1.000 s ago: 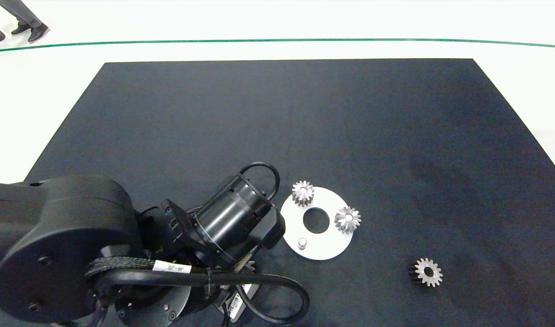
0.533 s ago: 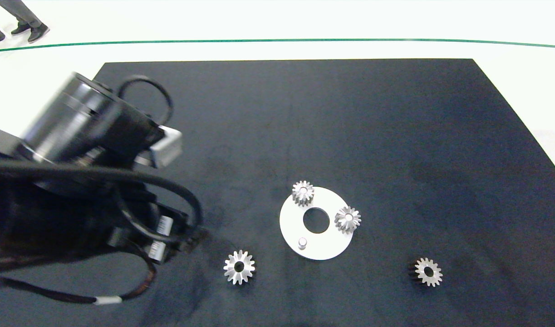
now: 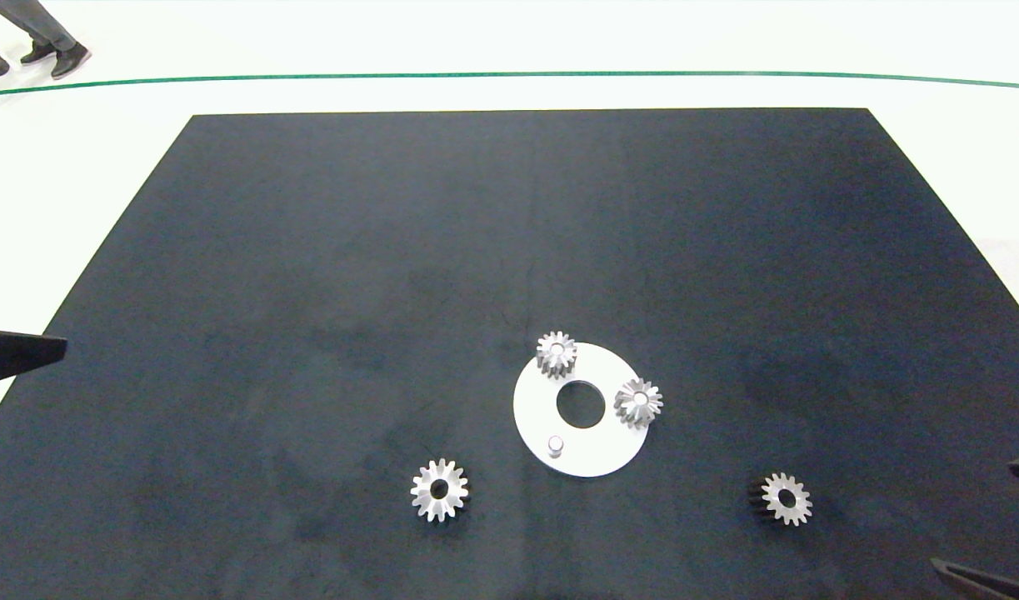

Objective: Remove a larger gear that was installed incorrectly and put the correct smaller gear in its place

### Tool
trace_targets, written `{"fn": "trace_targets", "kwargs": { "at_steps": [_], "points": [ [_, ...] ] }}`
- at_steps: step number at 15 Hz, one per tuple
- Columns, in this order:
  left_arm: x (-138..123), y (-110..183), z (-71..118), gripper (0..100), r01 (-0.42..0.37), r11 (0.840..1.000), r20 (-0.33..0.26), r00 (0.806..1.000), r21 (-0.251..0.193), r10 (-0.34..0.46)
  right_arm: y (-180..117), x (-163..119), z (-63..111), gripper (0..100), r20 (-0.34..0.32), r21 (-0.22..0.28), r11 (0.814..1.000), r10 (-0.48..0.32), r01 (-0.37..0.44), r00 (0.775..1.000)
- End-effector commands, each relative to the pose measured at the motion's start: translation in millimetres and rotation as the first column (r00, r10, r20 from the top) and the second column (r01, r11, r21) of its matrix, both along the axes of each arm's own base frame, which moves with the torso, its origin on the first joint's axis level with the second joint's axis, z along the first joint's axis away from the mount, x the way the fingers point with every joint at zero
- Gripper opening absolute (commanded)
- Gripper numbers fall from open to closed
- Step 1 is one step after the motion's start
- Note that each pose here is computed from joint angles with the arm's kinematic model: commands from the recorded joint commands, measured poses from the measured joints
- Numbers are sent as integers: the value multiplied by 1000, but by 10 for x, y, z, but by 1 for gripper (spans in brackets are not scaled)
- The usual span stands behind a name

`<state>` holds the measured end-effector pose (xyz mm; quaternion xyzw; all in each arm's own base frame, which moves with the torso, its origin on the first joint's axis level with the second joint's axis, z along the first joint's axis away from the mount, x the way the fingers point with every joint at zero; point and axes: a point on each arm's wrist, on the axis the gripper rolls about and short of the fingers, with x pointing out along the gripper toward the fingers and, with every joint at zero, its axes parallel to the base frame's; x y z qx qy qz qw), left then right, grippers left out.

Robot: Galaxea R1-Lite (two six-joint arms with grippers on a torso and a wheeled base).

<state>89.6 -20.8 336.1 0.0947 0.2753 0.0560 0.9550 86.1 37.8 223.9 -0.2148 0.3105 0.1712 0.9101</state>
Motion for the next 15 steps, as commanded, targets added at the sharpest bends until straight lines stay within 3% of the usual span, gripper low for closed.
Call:
{"fn": "trace_targets", "kwargs": {
  "at_steps": [1,9,15],
  "points": [
    [-293,114,77,100,-1,1000,82,997,10,0,116,237,-138,100,-95,-81,997,-27,20,995],
    [-528,191,116,100,15,999,142,990,31,-19,338,658,-294,100,-194,-113,993,-40,18,980],
    [-584,208,120,100,20,999,159,987,36,-26,535,847,-444,88,-226,-100,995,-16,-6,974]
  ]
}}
